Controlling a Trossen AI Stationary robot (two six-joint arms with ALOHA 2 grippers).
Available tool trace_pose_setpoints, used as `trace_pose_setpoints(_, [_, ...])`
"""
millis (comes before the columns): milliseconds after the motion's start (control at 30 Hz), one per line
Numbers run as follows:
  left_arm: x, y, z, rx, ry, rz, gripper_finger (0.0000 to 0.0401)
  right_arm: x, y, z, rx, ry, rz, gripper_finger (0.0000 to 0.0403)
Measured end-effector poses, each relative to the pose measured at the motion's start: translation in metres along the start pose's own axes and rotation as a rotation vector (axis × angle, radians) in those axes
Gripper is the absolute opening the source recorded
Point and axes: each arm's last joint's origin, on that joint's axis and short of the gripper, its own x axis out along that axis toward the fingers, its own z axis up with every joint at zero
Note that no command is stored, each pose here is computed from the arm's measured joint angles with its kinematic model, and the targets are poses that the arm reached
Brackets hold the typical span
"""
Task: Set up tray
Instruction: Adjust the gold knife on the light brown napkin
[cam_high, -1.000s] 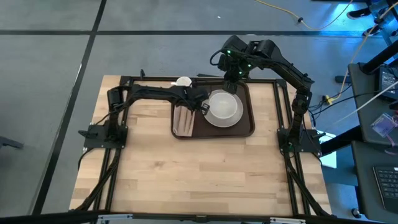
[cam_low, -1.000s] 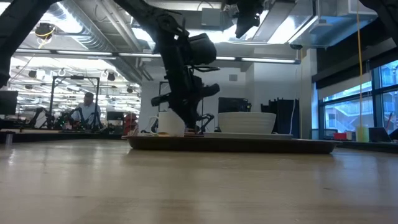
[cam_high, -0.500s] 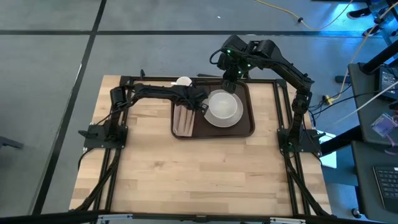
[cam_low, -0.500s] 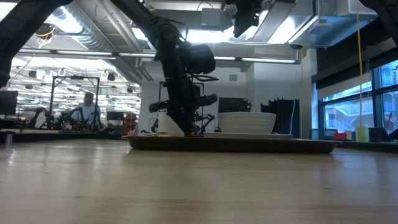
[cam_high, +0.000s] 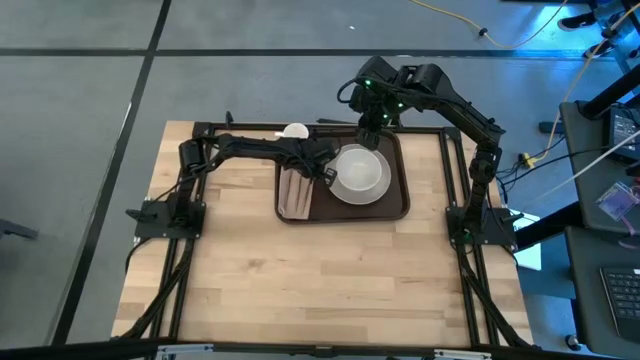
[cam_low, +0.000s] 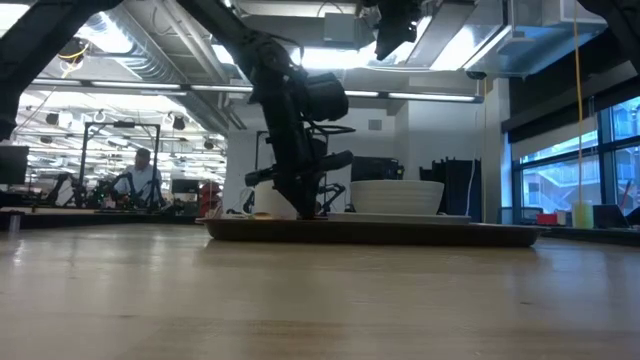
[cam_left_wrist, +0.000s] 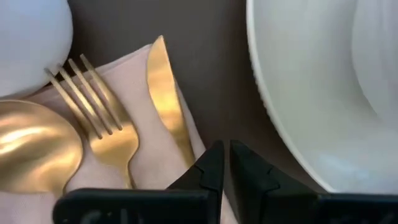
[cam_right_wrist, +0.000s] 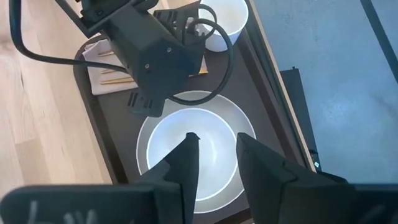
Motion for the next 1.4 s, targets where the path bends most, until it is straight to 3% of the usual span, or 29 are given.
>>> trace_pose_setpoints(1400, [0.0042,0.0085,0.0003,-0.011,0.0,0.086,0.0019,0.0,0.0,-0.0001,-0.002,0.001,0.0,0.011])
